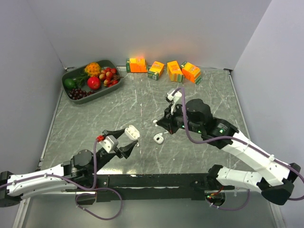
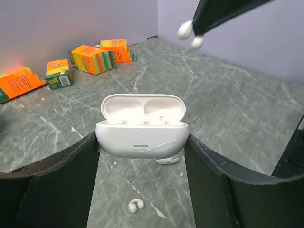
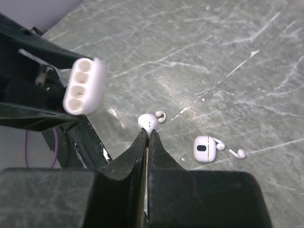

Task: Insert the wireless bluetooth earbuds into the charging case
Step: Pick up the earbud from the center of the board, then place the earbud in the charging case.

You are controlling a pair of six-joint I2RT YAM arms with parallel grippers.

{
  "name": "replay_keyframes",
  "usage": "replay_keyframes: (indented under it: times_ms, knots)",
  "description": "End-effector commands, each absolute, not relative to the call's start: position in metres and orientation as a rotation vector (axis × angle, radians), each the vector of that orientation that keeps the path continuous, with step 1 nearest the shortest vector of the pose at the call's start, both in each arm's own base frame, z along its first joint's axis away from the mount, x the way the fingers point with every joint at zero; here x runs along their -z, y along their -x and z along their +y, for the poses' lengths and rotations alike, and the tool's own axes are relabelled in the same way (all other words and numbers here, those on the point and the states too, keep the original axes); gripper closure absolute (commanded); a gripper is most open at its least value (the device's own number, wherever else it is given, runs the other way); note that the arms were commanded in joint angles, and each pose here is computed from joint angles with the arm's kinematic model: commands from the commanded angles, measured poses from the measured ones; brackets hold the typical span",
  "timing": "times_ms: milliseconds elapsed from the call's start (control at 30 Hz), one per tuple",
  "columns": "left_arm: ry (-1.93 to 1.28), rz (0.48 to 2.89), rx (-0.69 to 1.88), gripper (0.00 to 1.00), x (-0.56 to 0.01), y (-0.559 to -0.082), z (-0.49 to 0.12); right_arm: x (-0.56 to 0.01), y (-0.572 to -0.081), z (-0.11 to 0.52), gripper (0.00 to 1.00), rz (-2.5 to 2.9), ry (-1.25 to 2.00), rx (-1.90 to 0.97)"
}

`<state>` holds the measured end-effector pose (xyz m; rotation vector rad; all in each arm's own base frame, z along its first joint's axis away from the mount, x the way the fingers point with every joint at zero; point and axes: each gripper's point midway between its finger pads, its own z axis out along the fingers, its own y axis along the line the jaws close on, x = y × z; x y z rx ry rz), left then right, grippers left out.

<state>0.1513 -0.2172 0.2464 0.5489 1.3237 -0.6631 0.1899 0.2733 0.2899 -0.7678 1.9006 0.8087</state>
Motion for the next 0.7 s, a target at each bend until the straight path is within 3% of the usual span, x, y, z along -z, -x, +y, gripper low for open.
replay_keyframes:
  times_ms: [0, 667]
  knots:
    - [-0.603, 1.246, 0.646, 0.99, -0.272, -0.149, -0.226, -0.307, -0.178, 0.259, 1.00, 1.878, 0.856, -0.726]
    - [-0.603, 1.193, 0.497, 0.99, -0.272, -0.166, -0.228, -0.335, -0.138, 0.284, 1.00, 2.009, 0.988, -0.828]
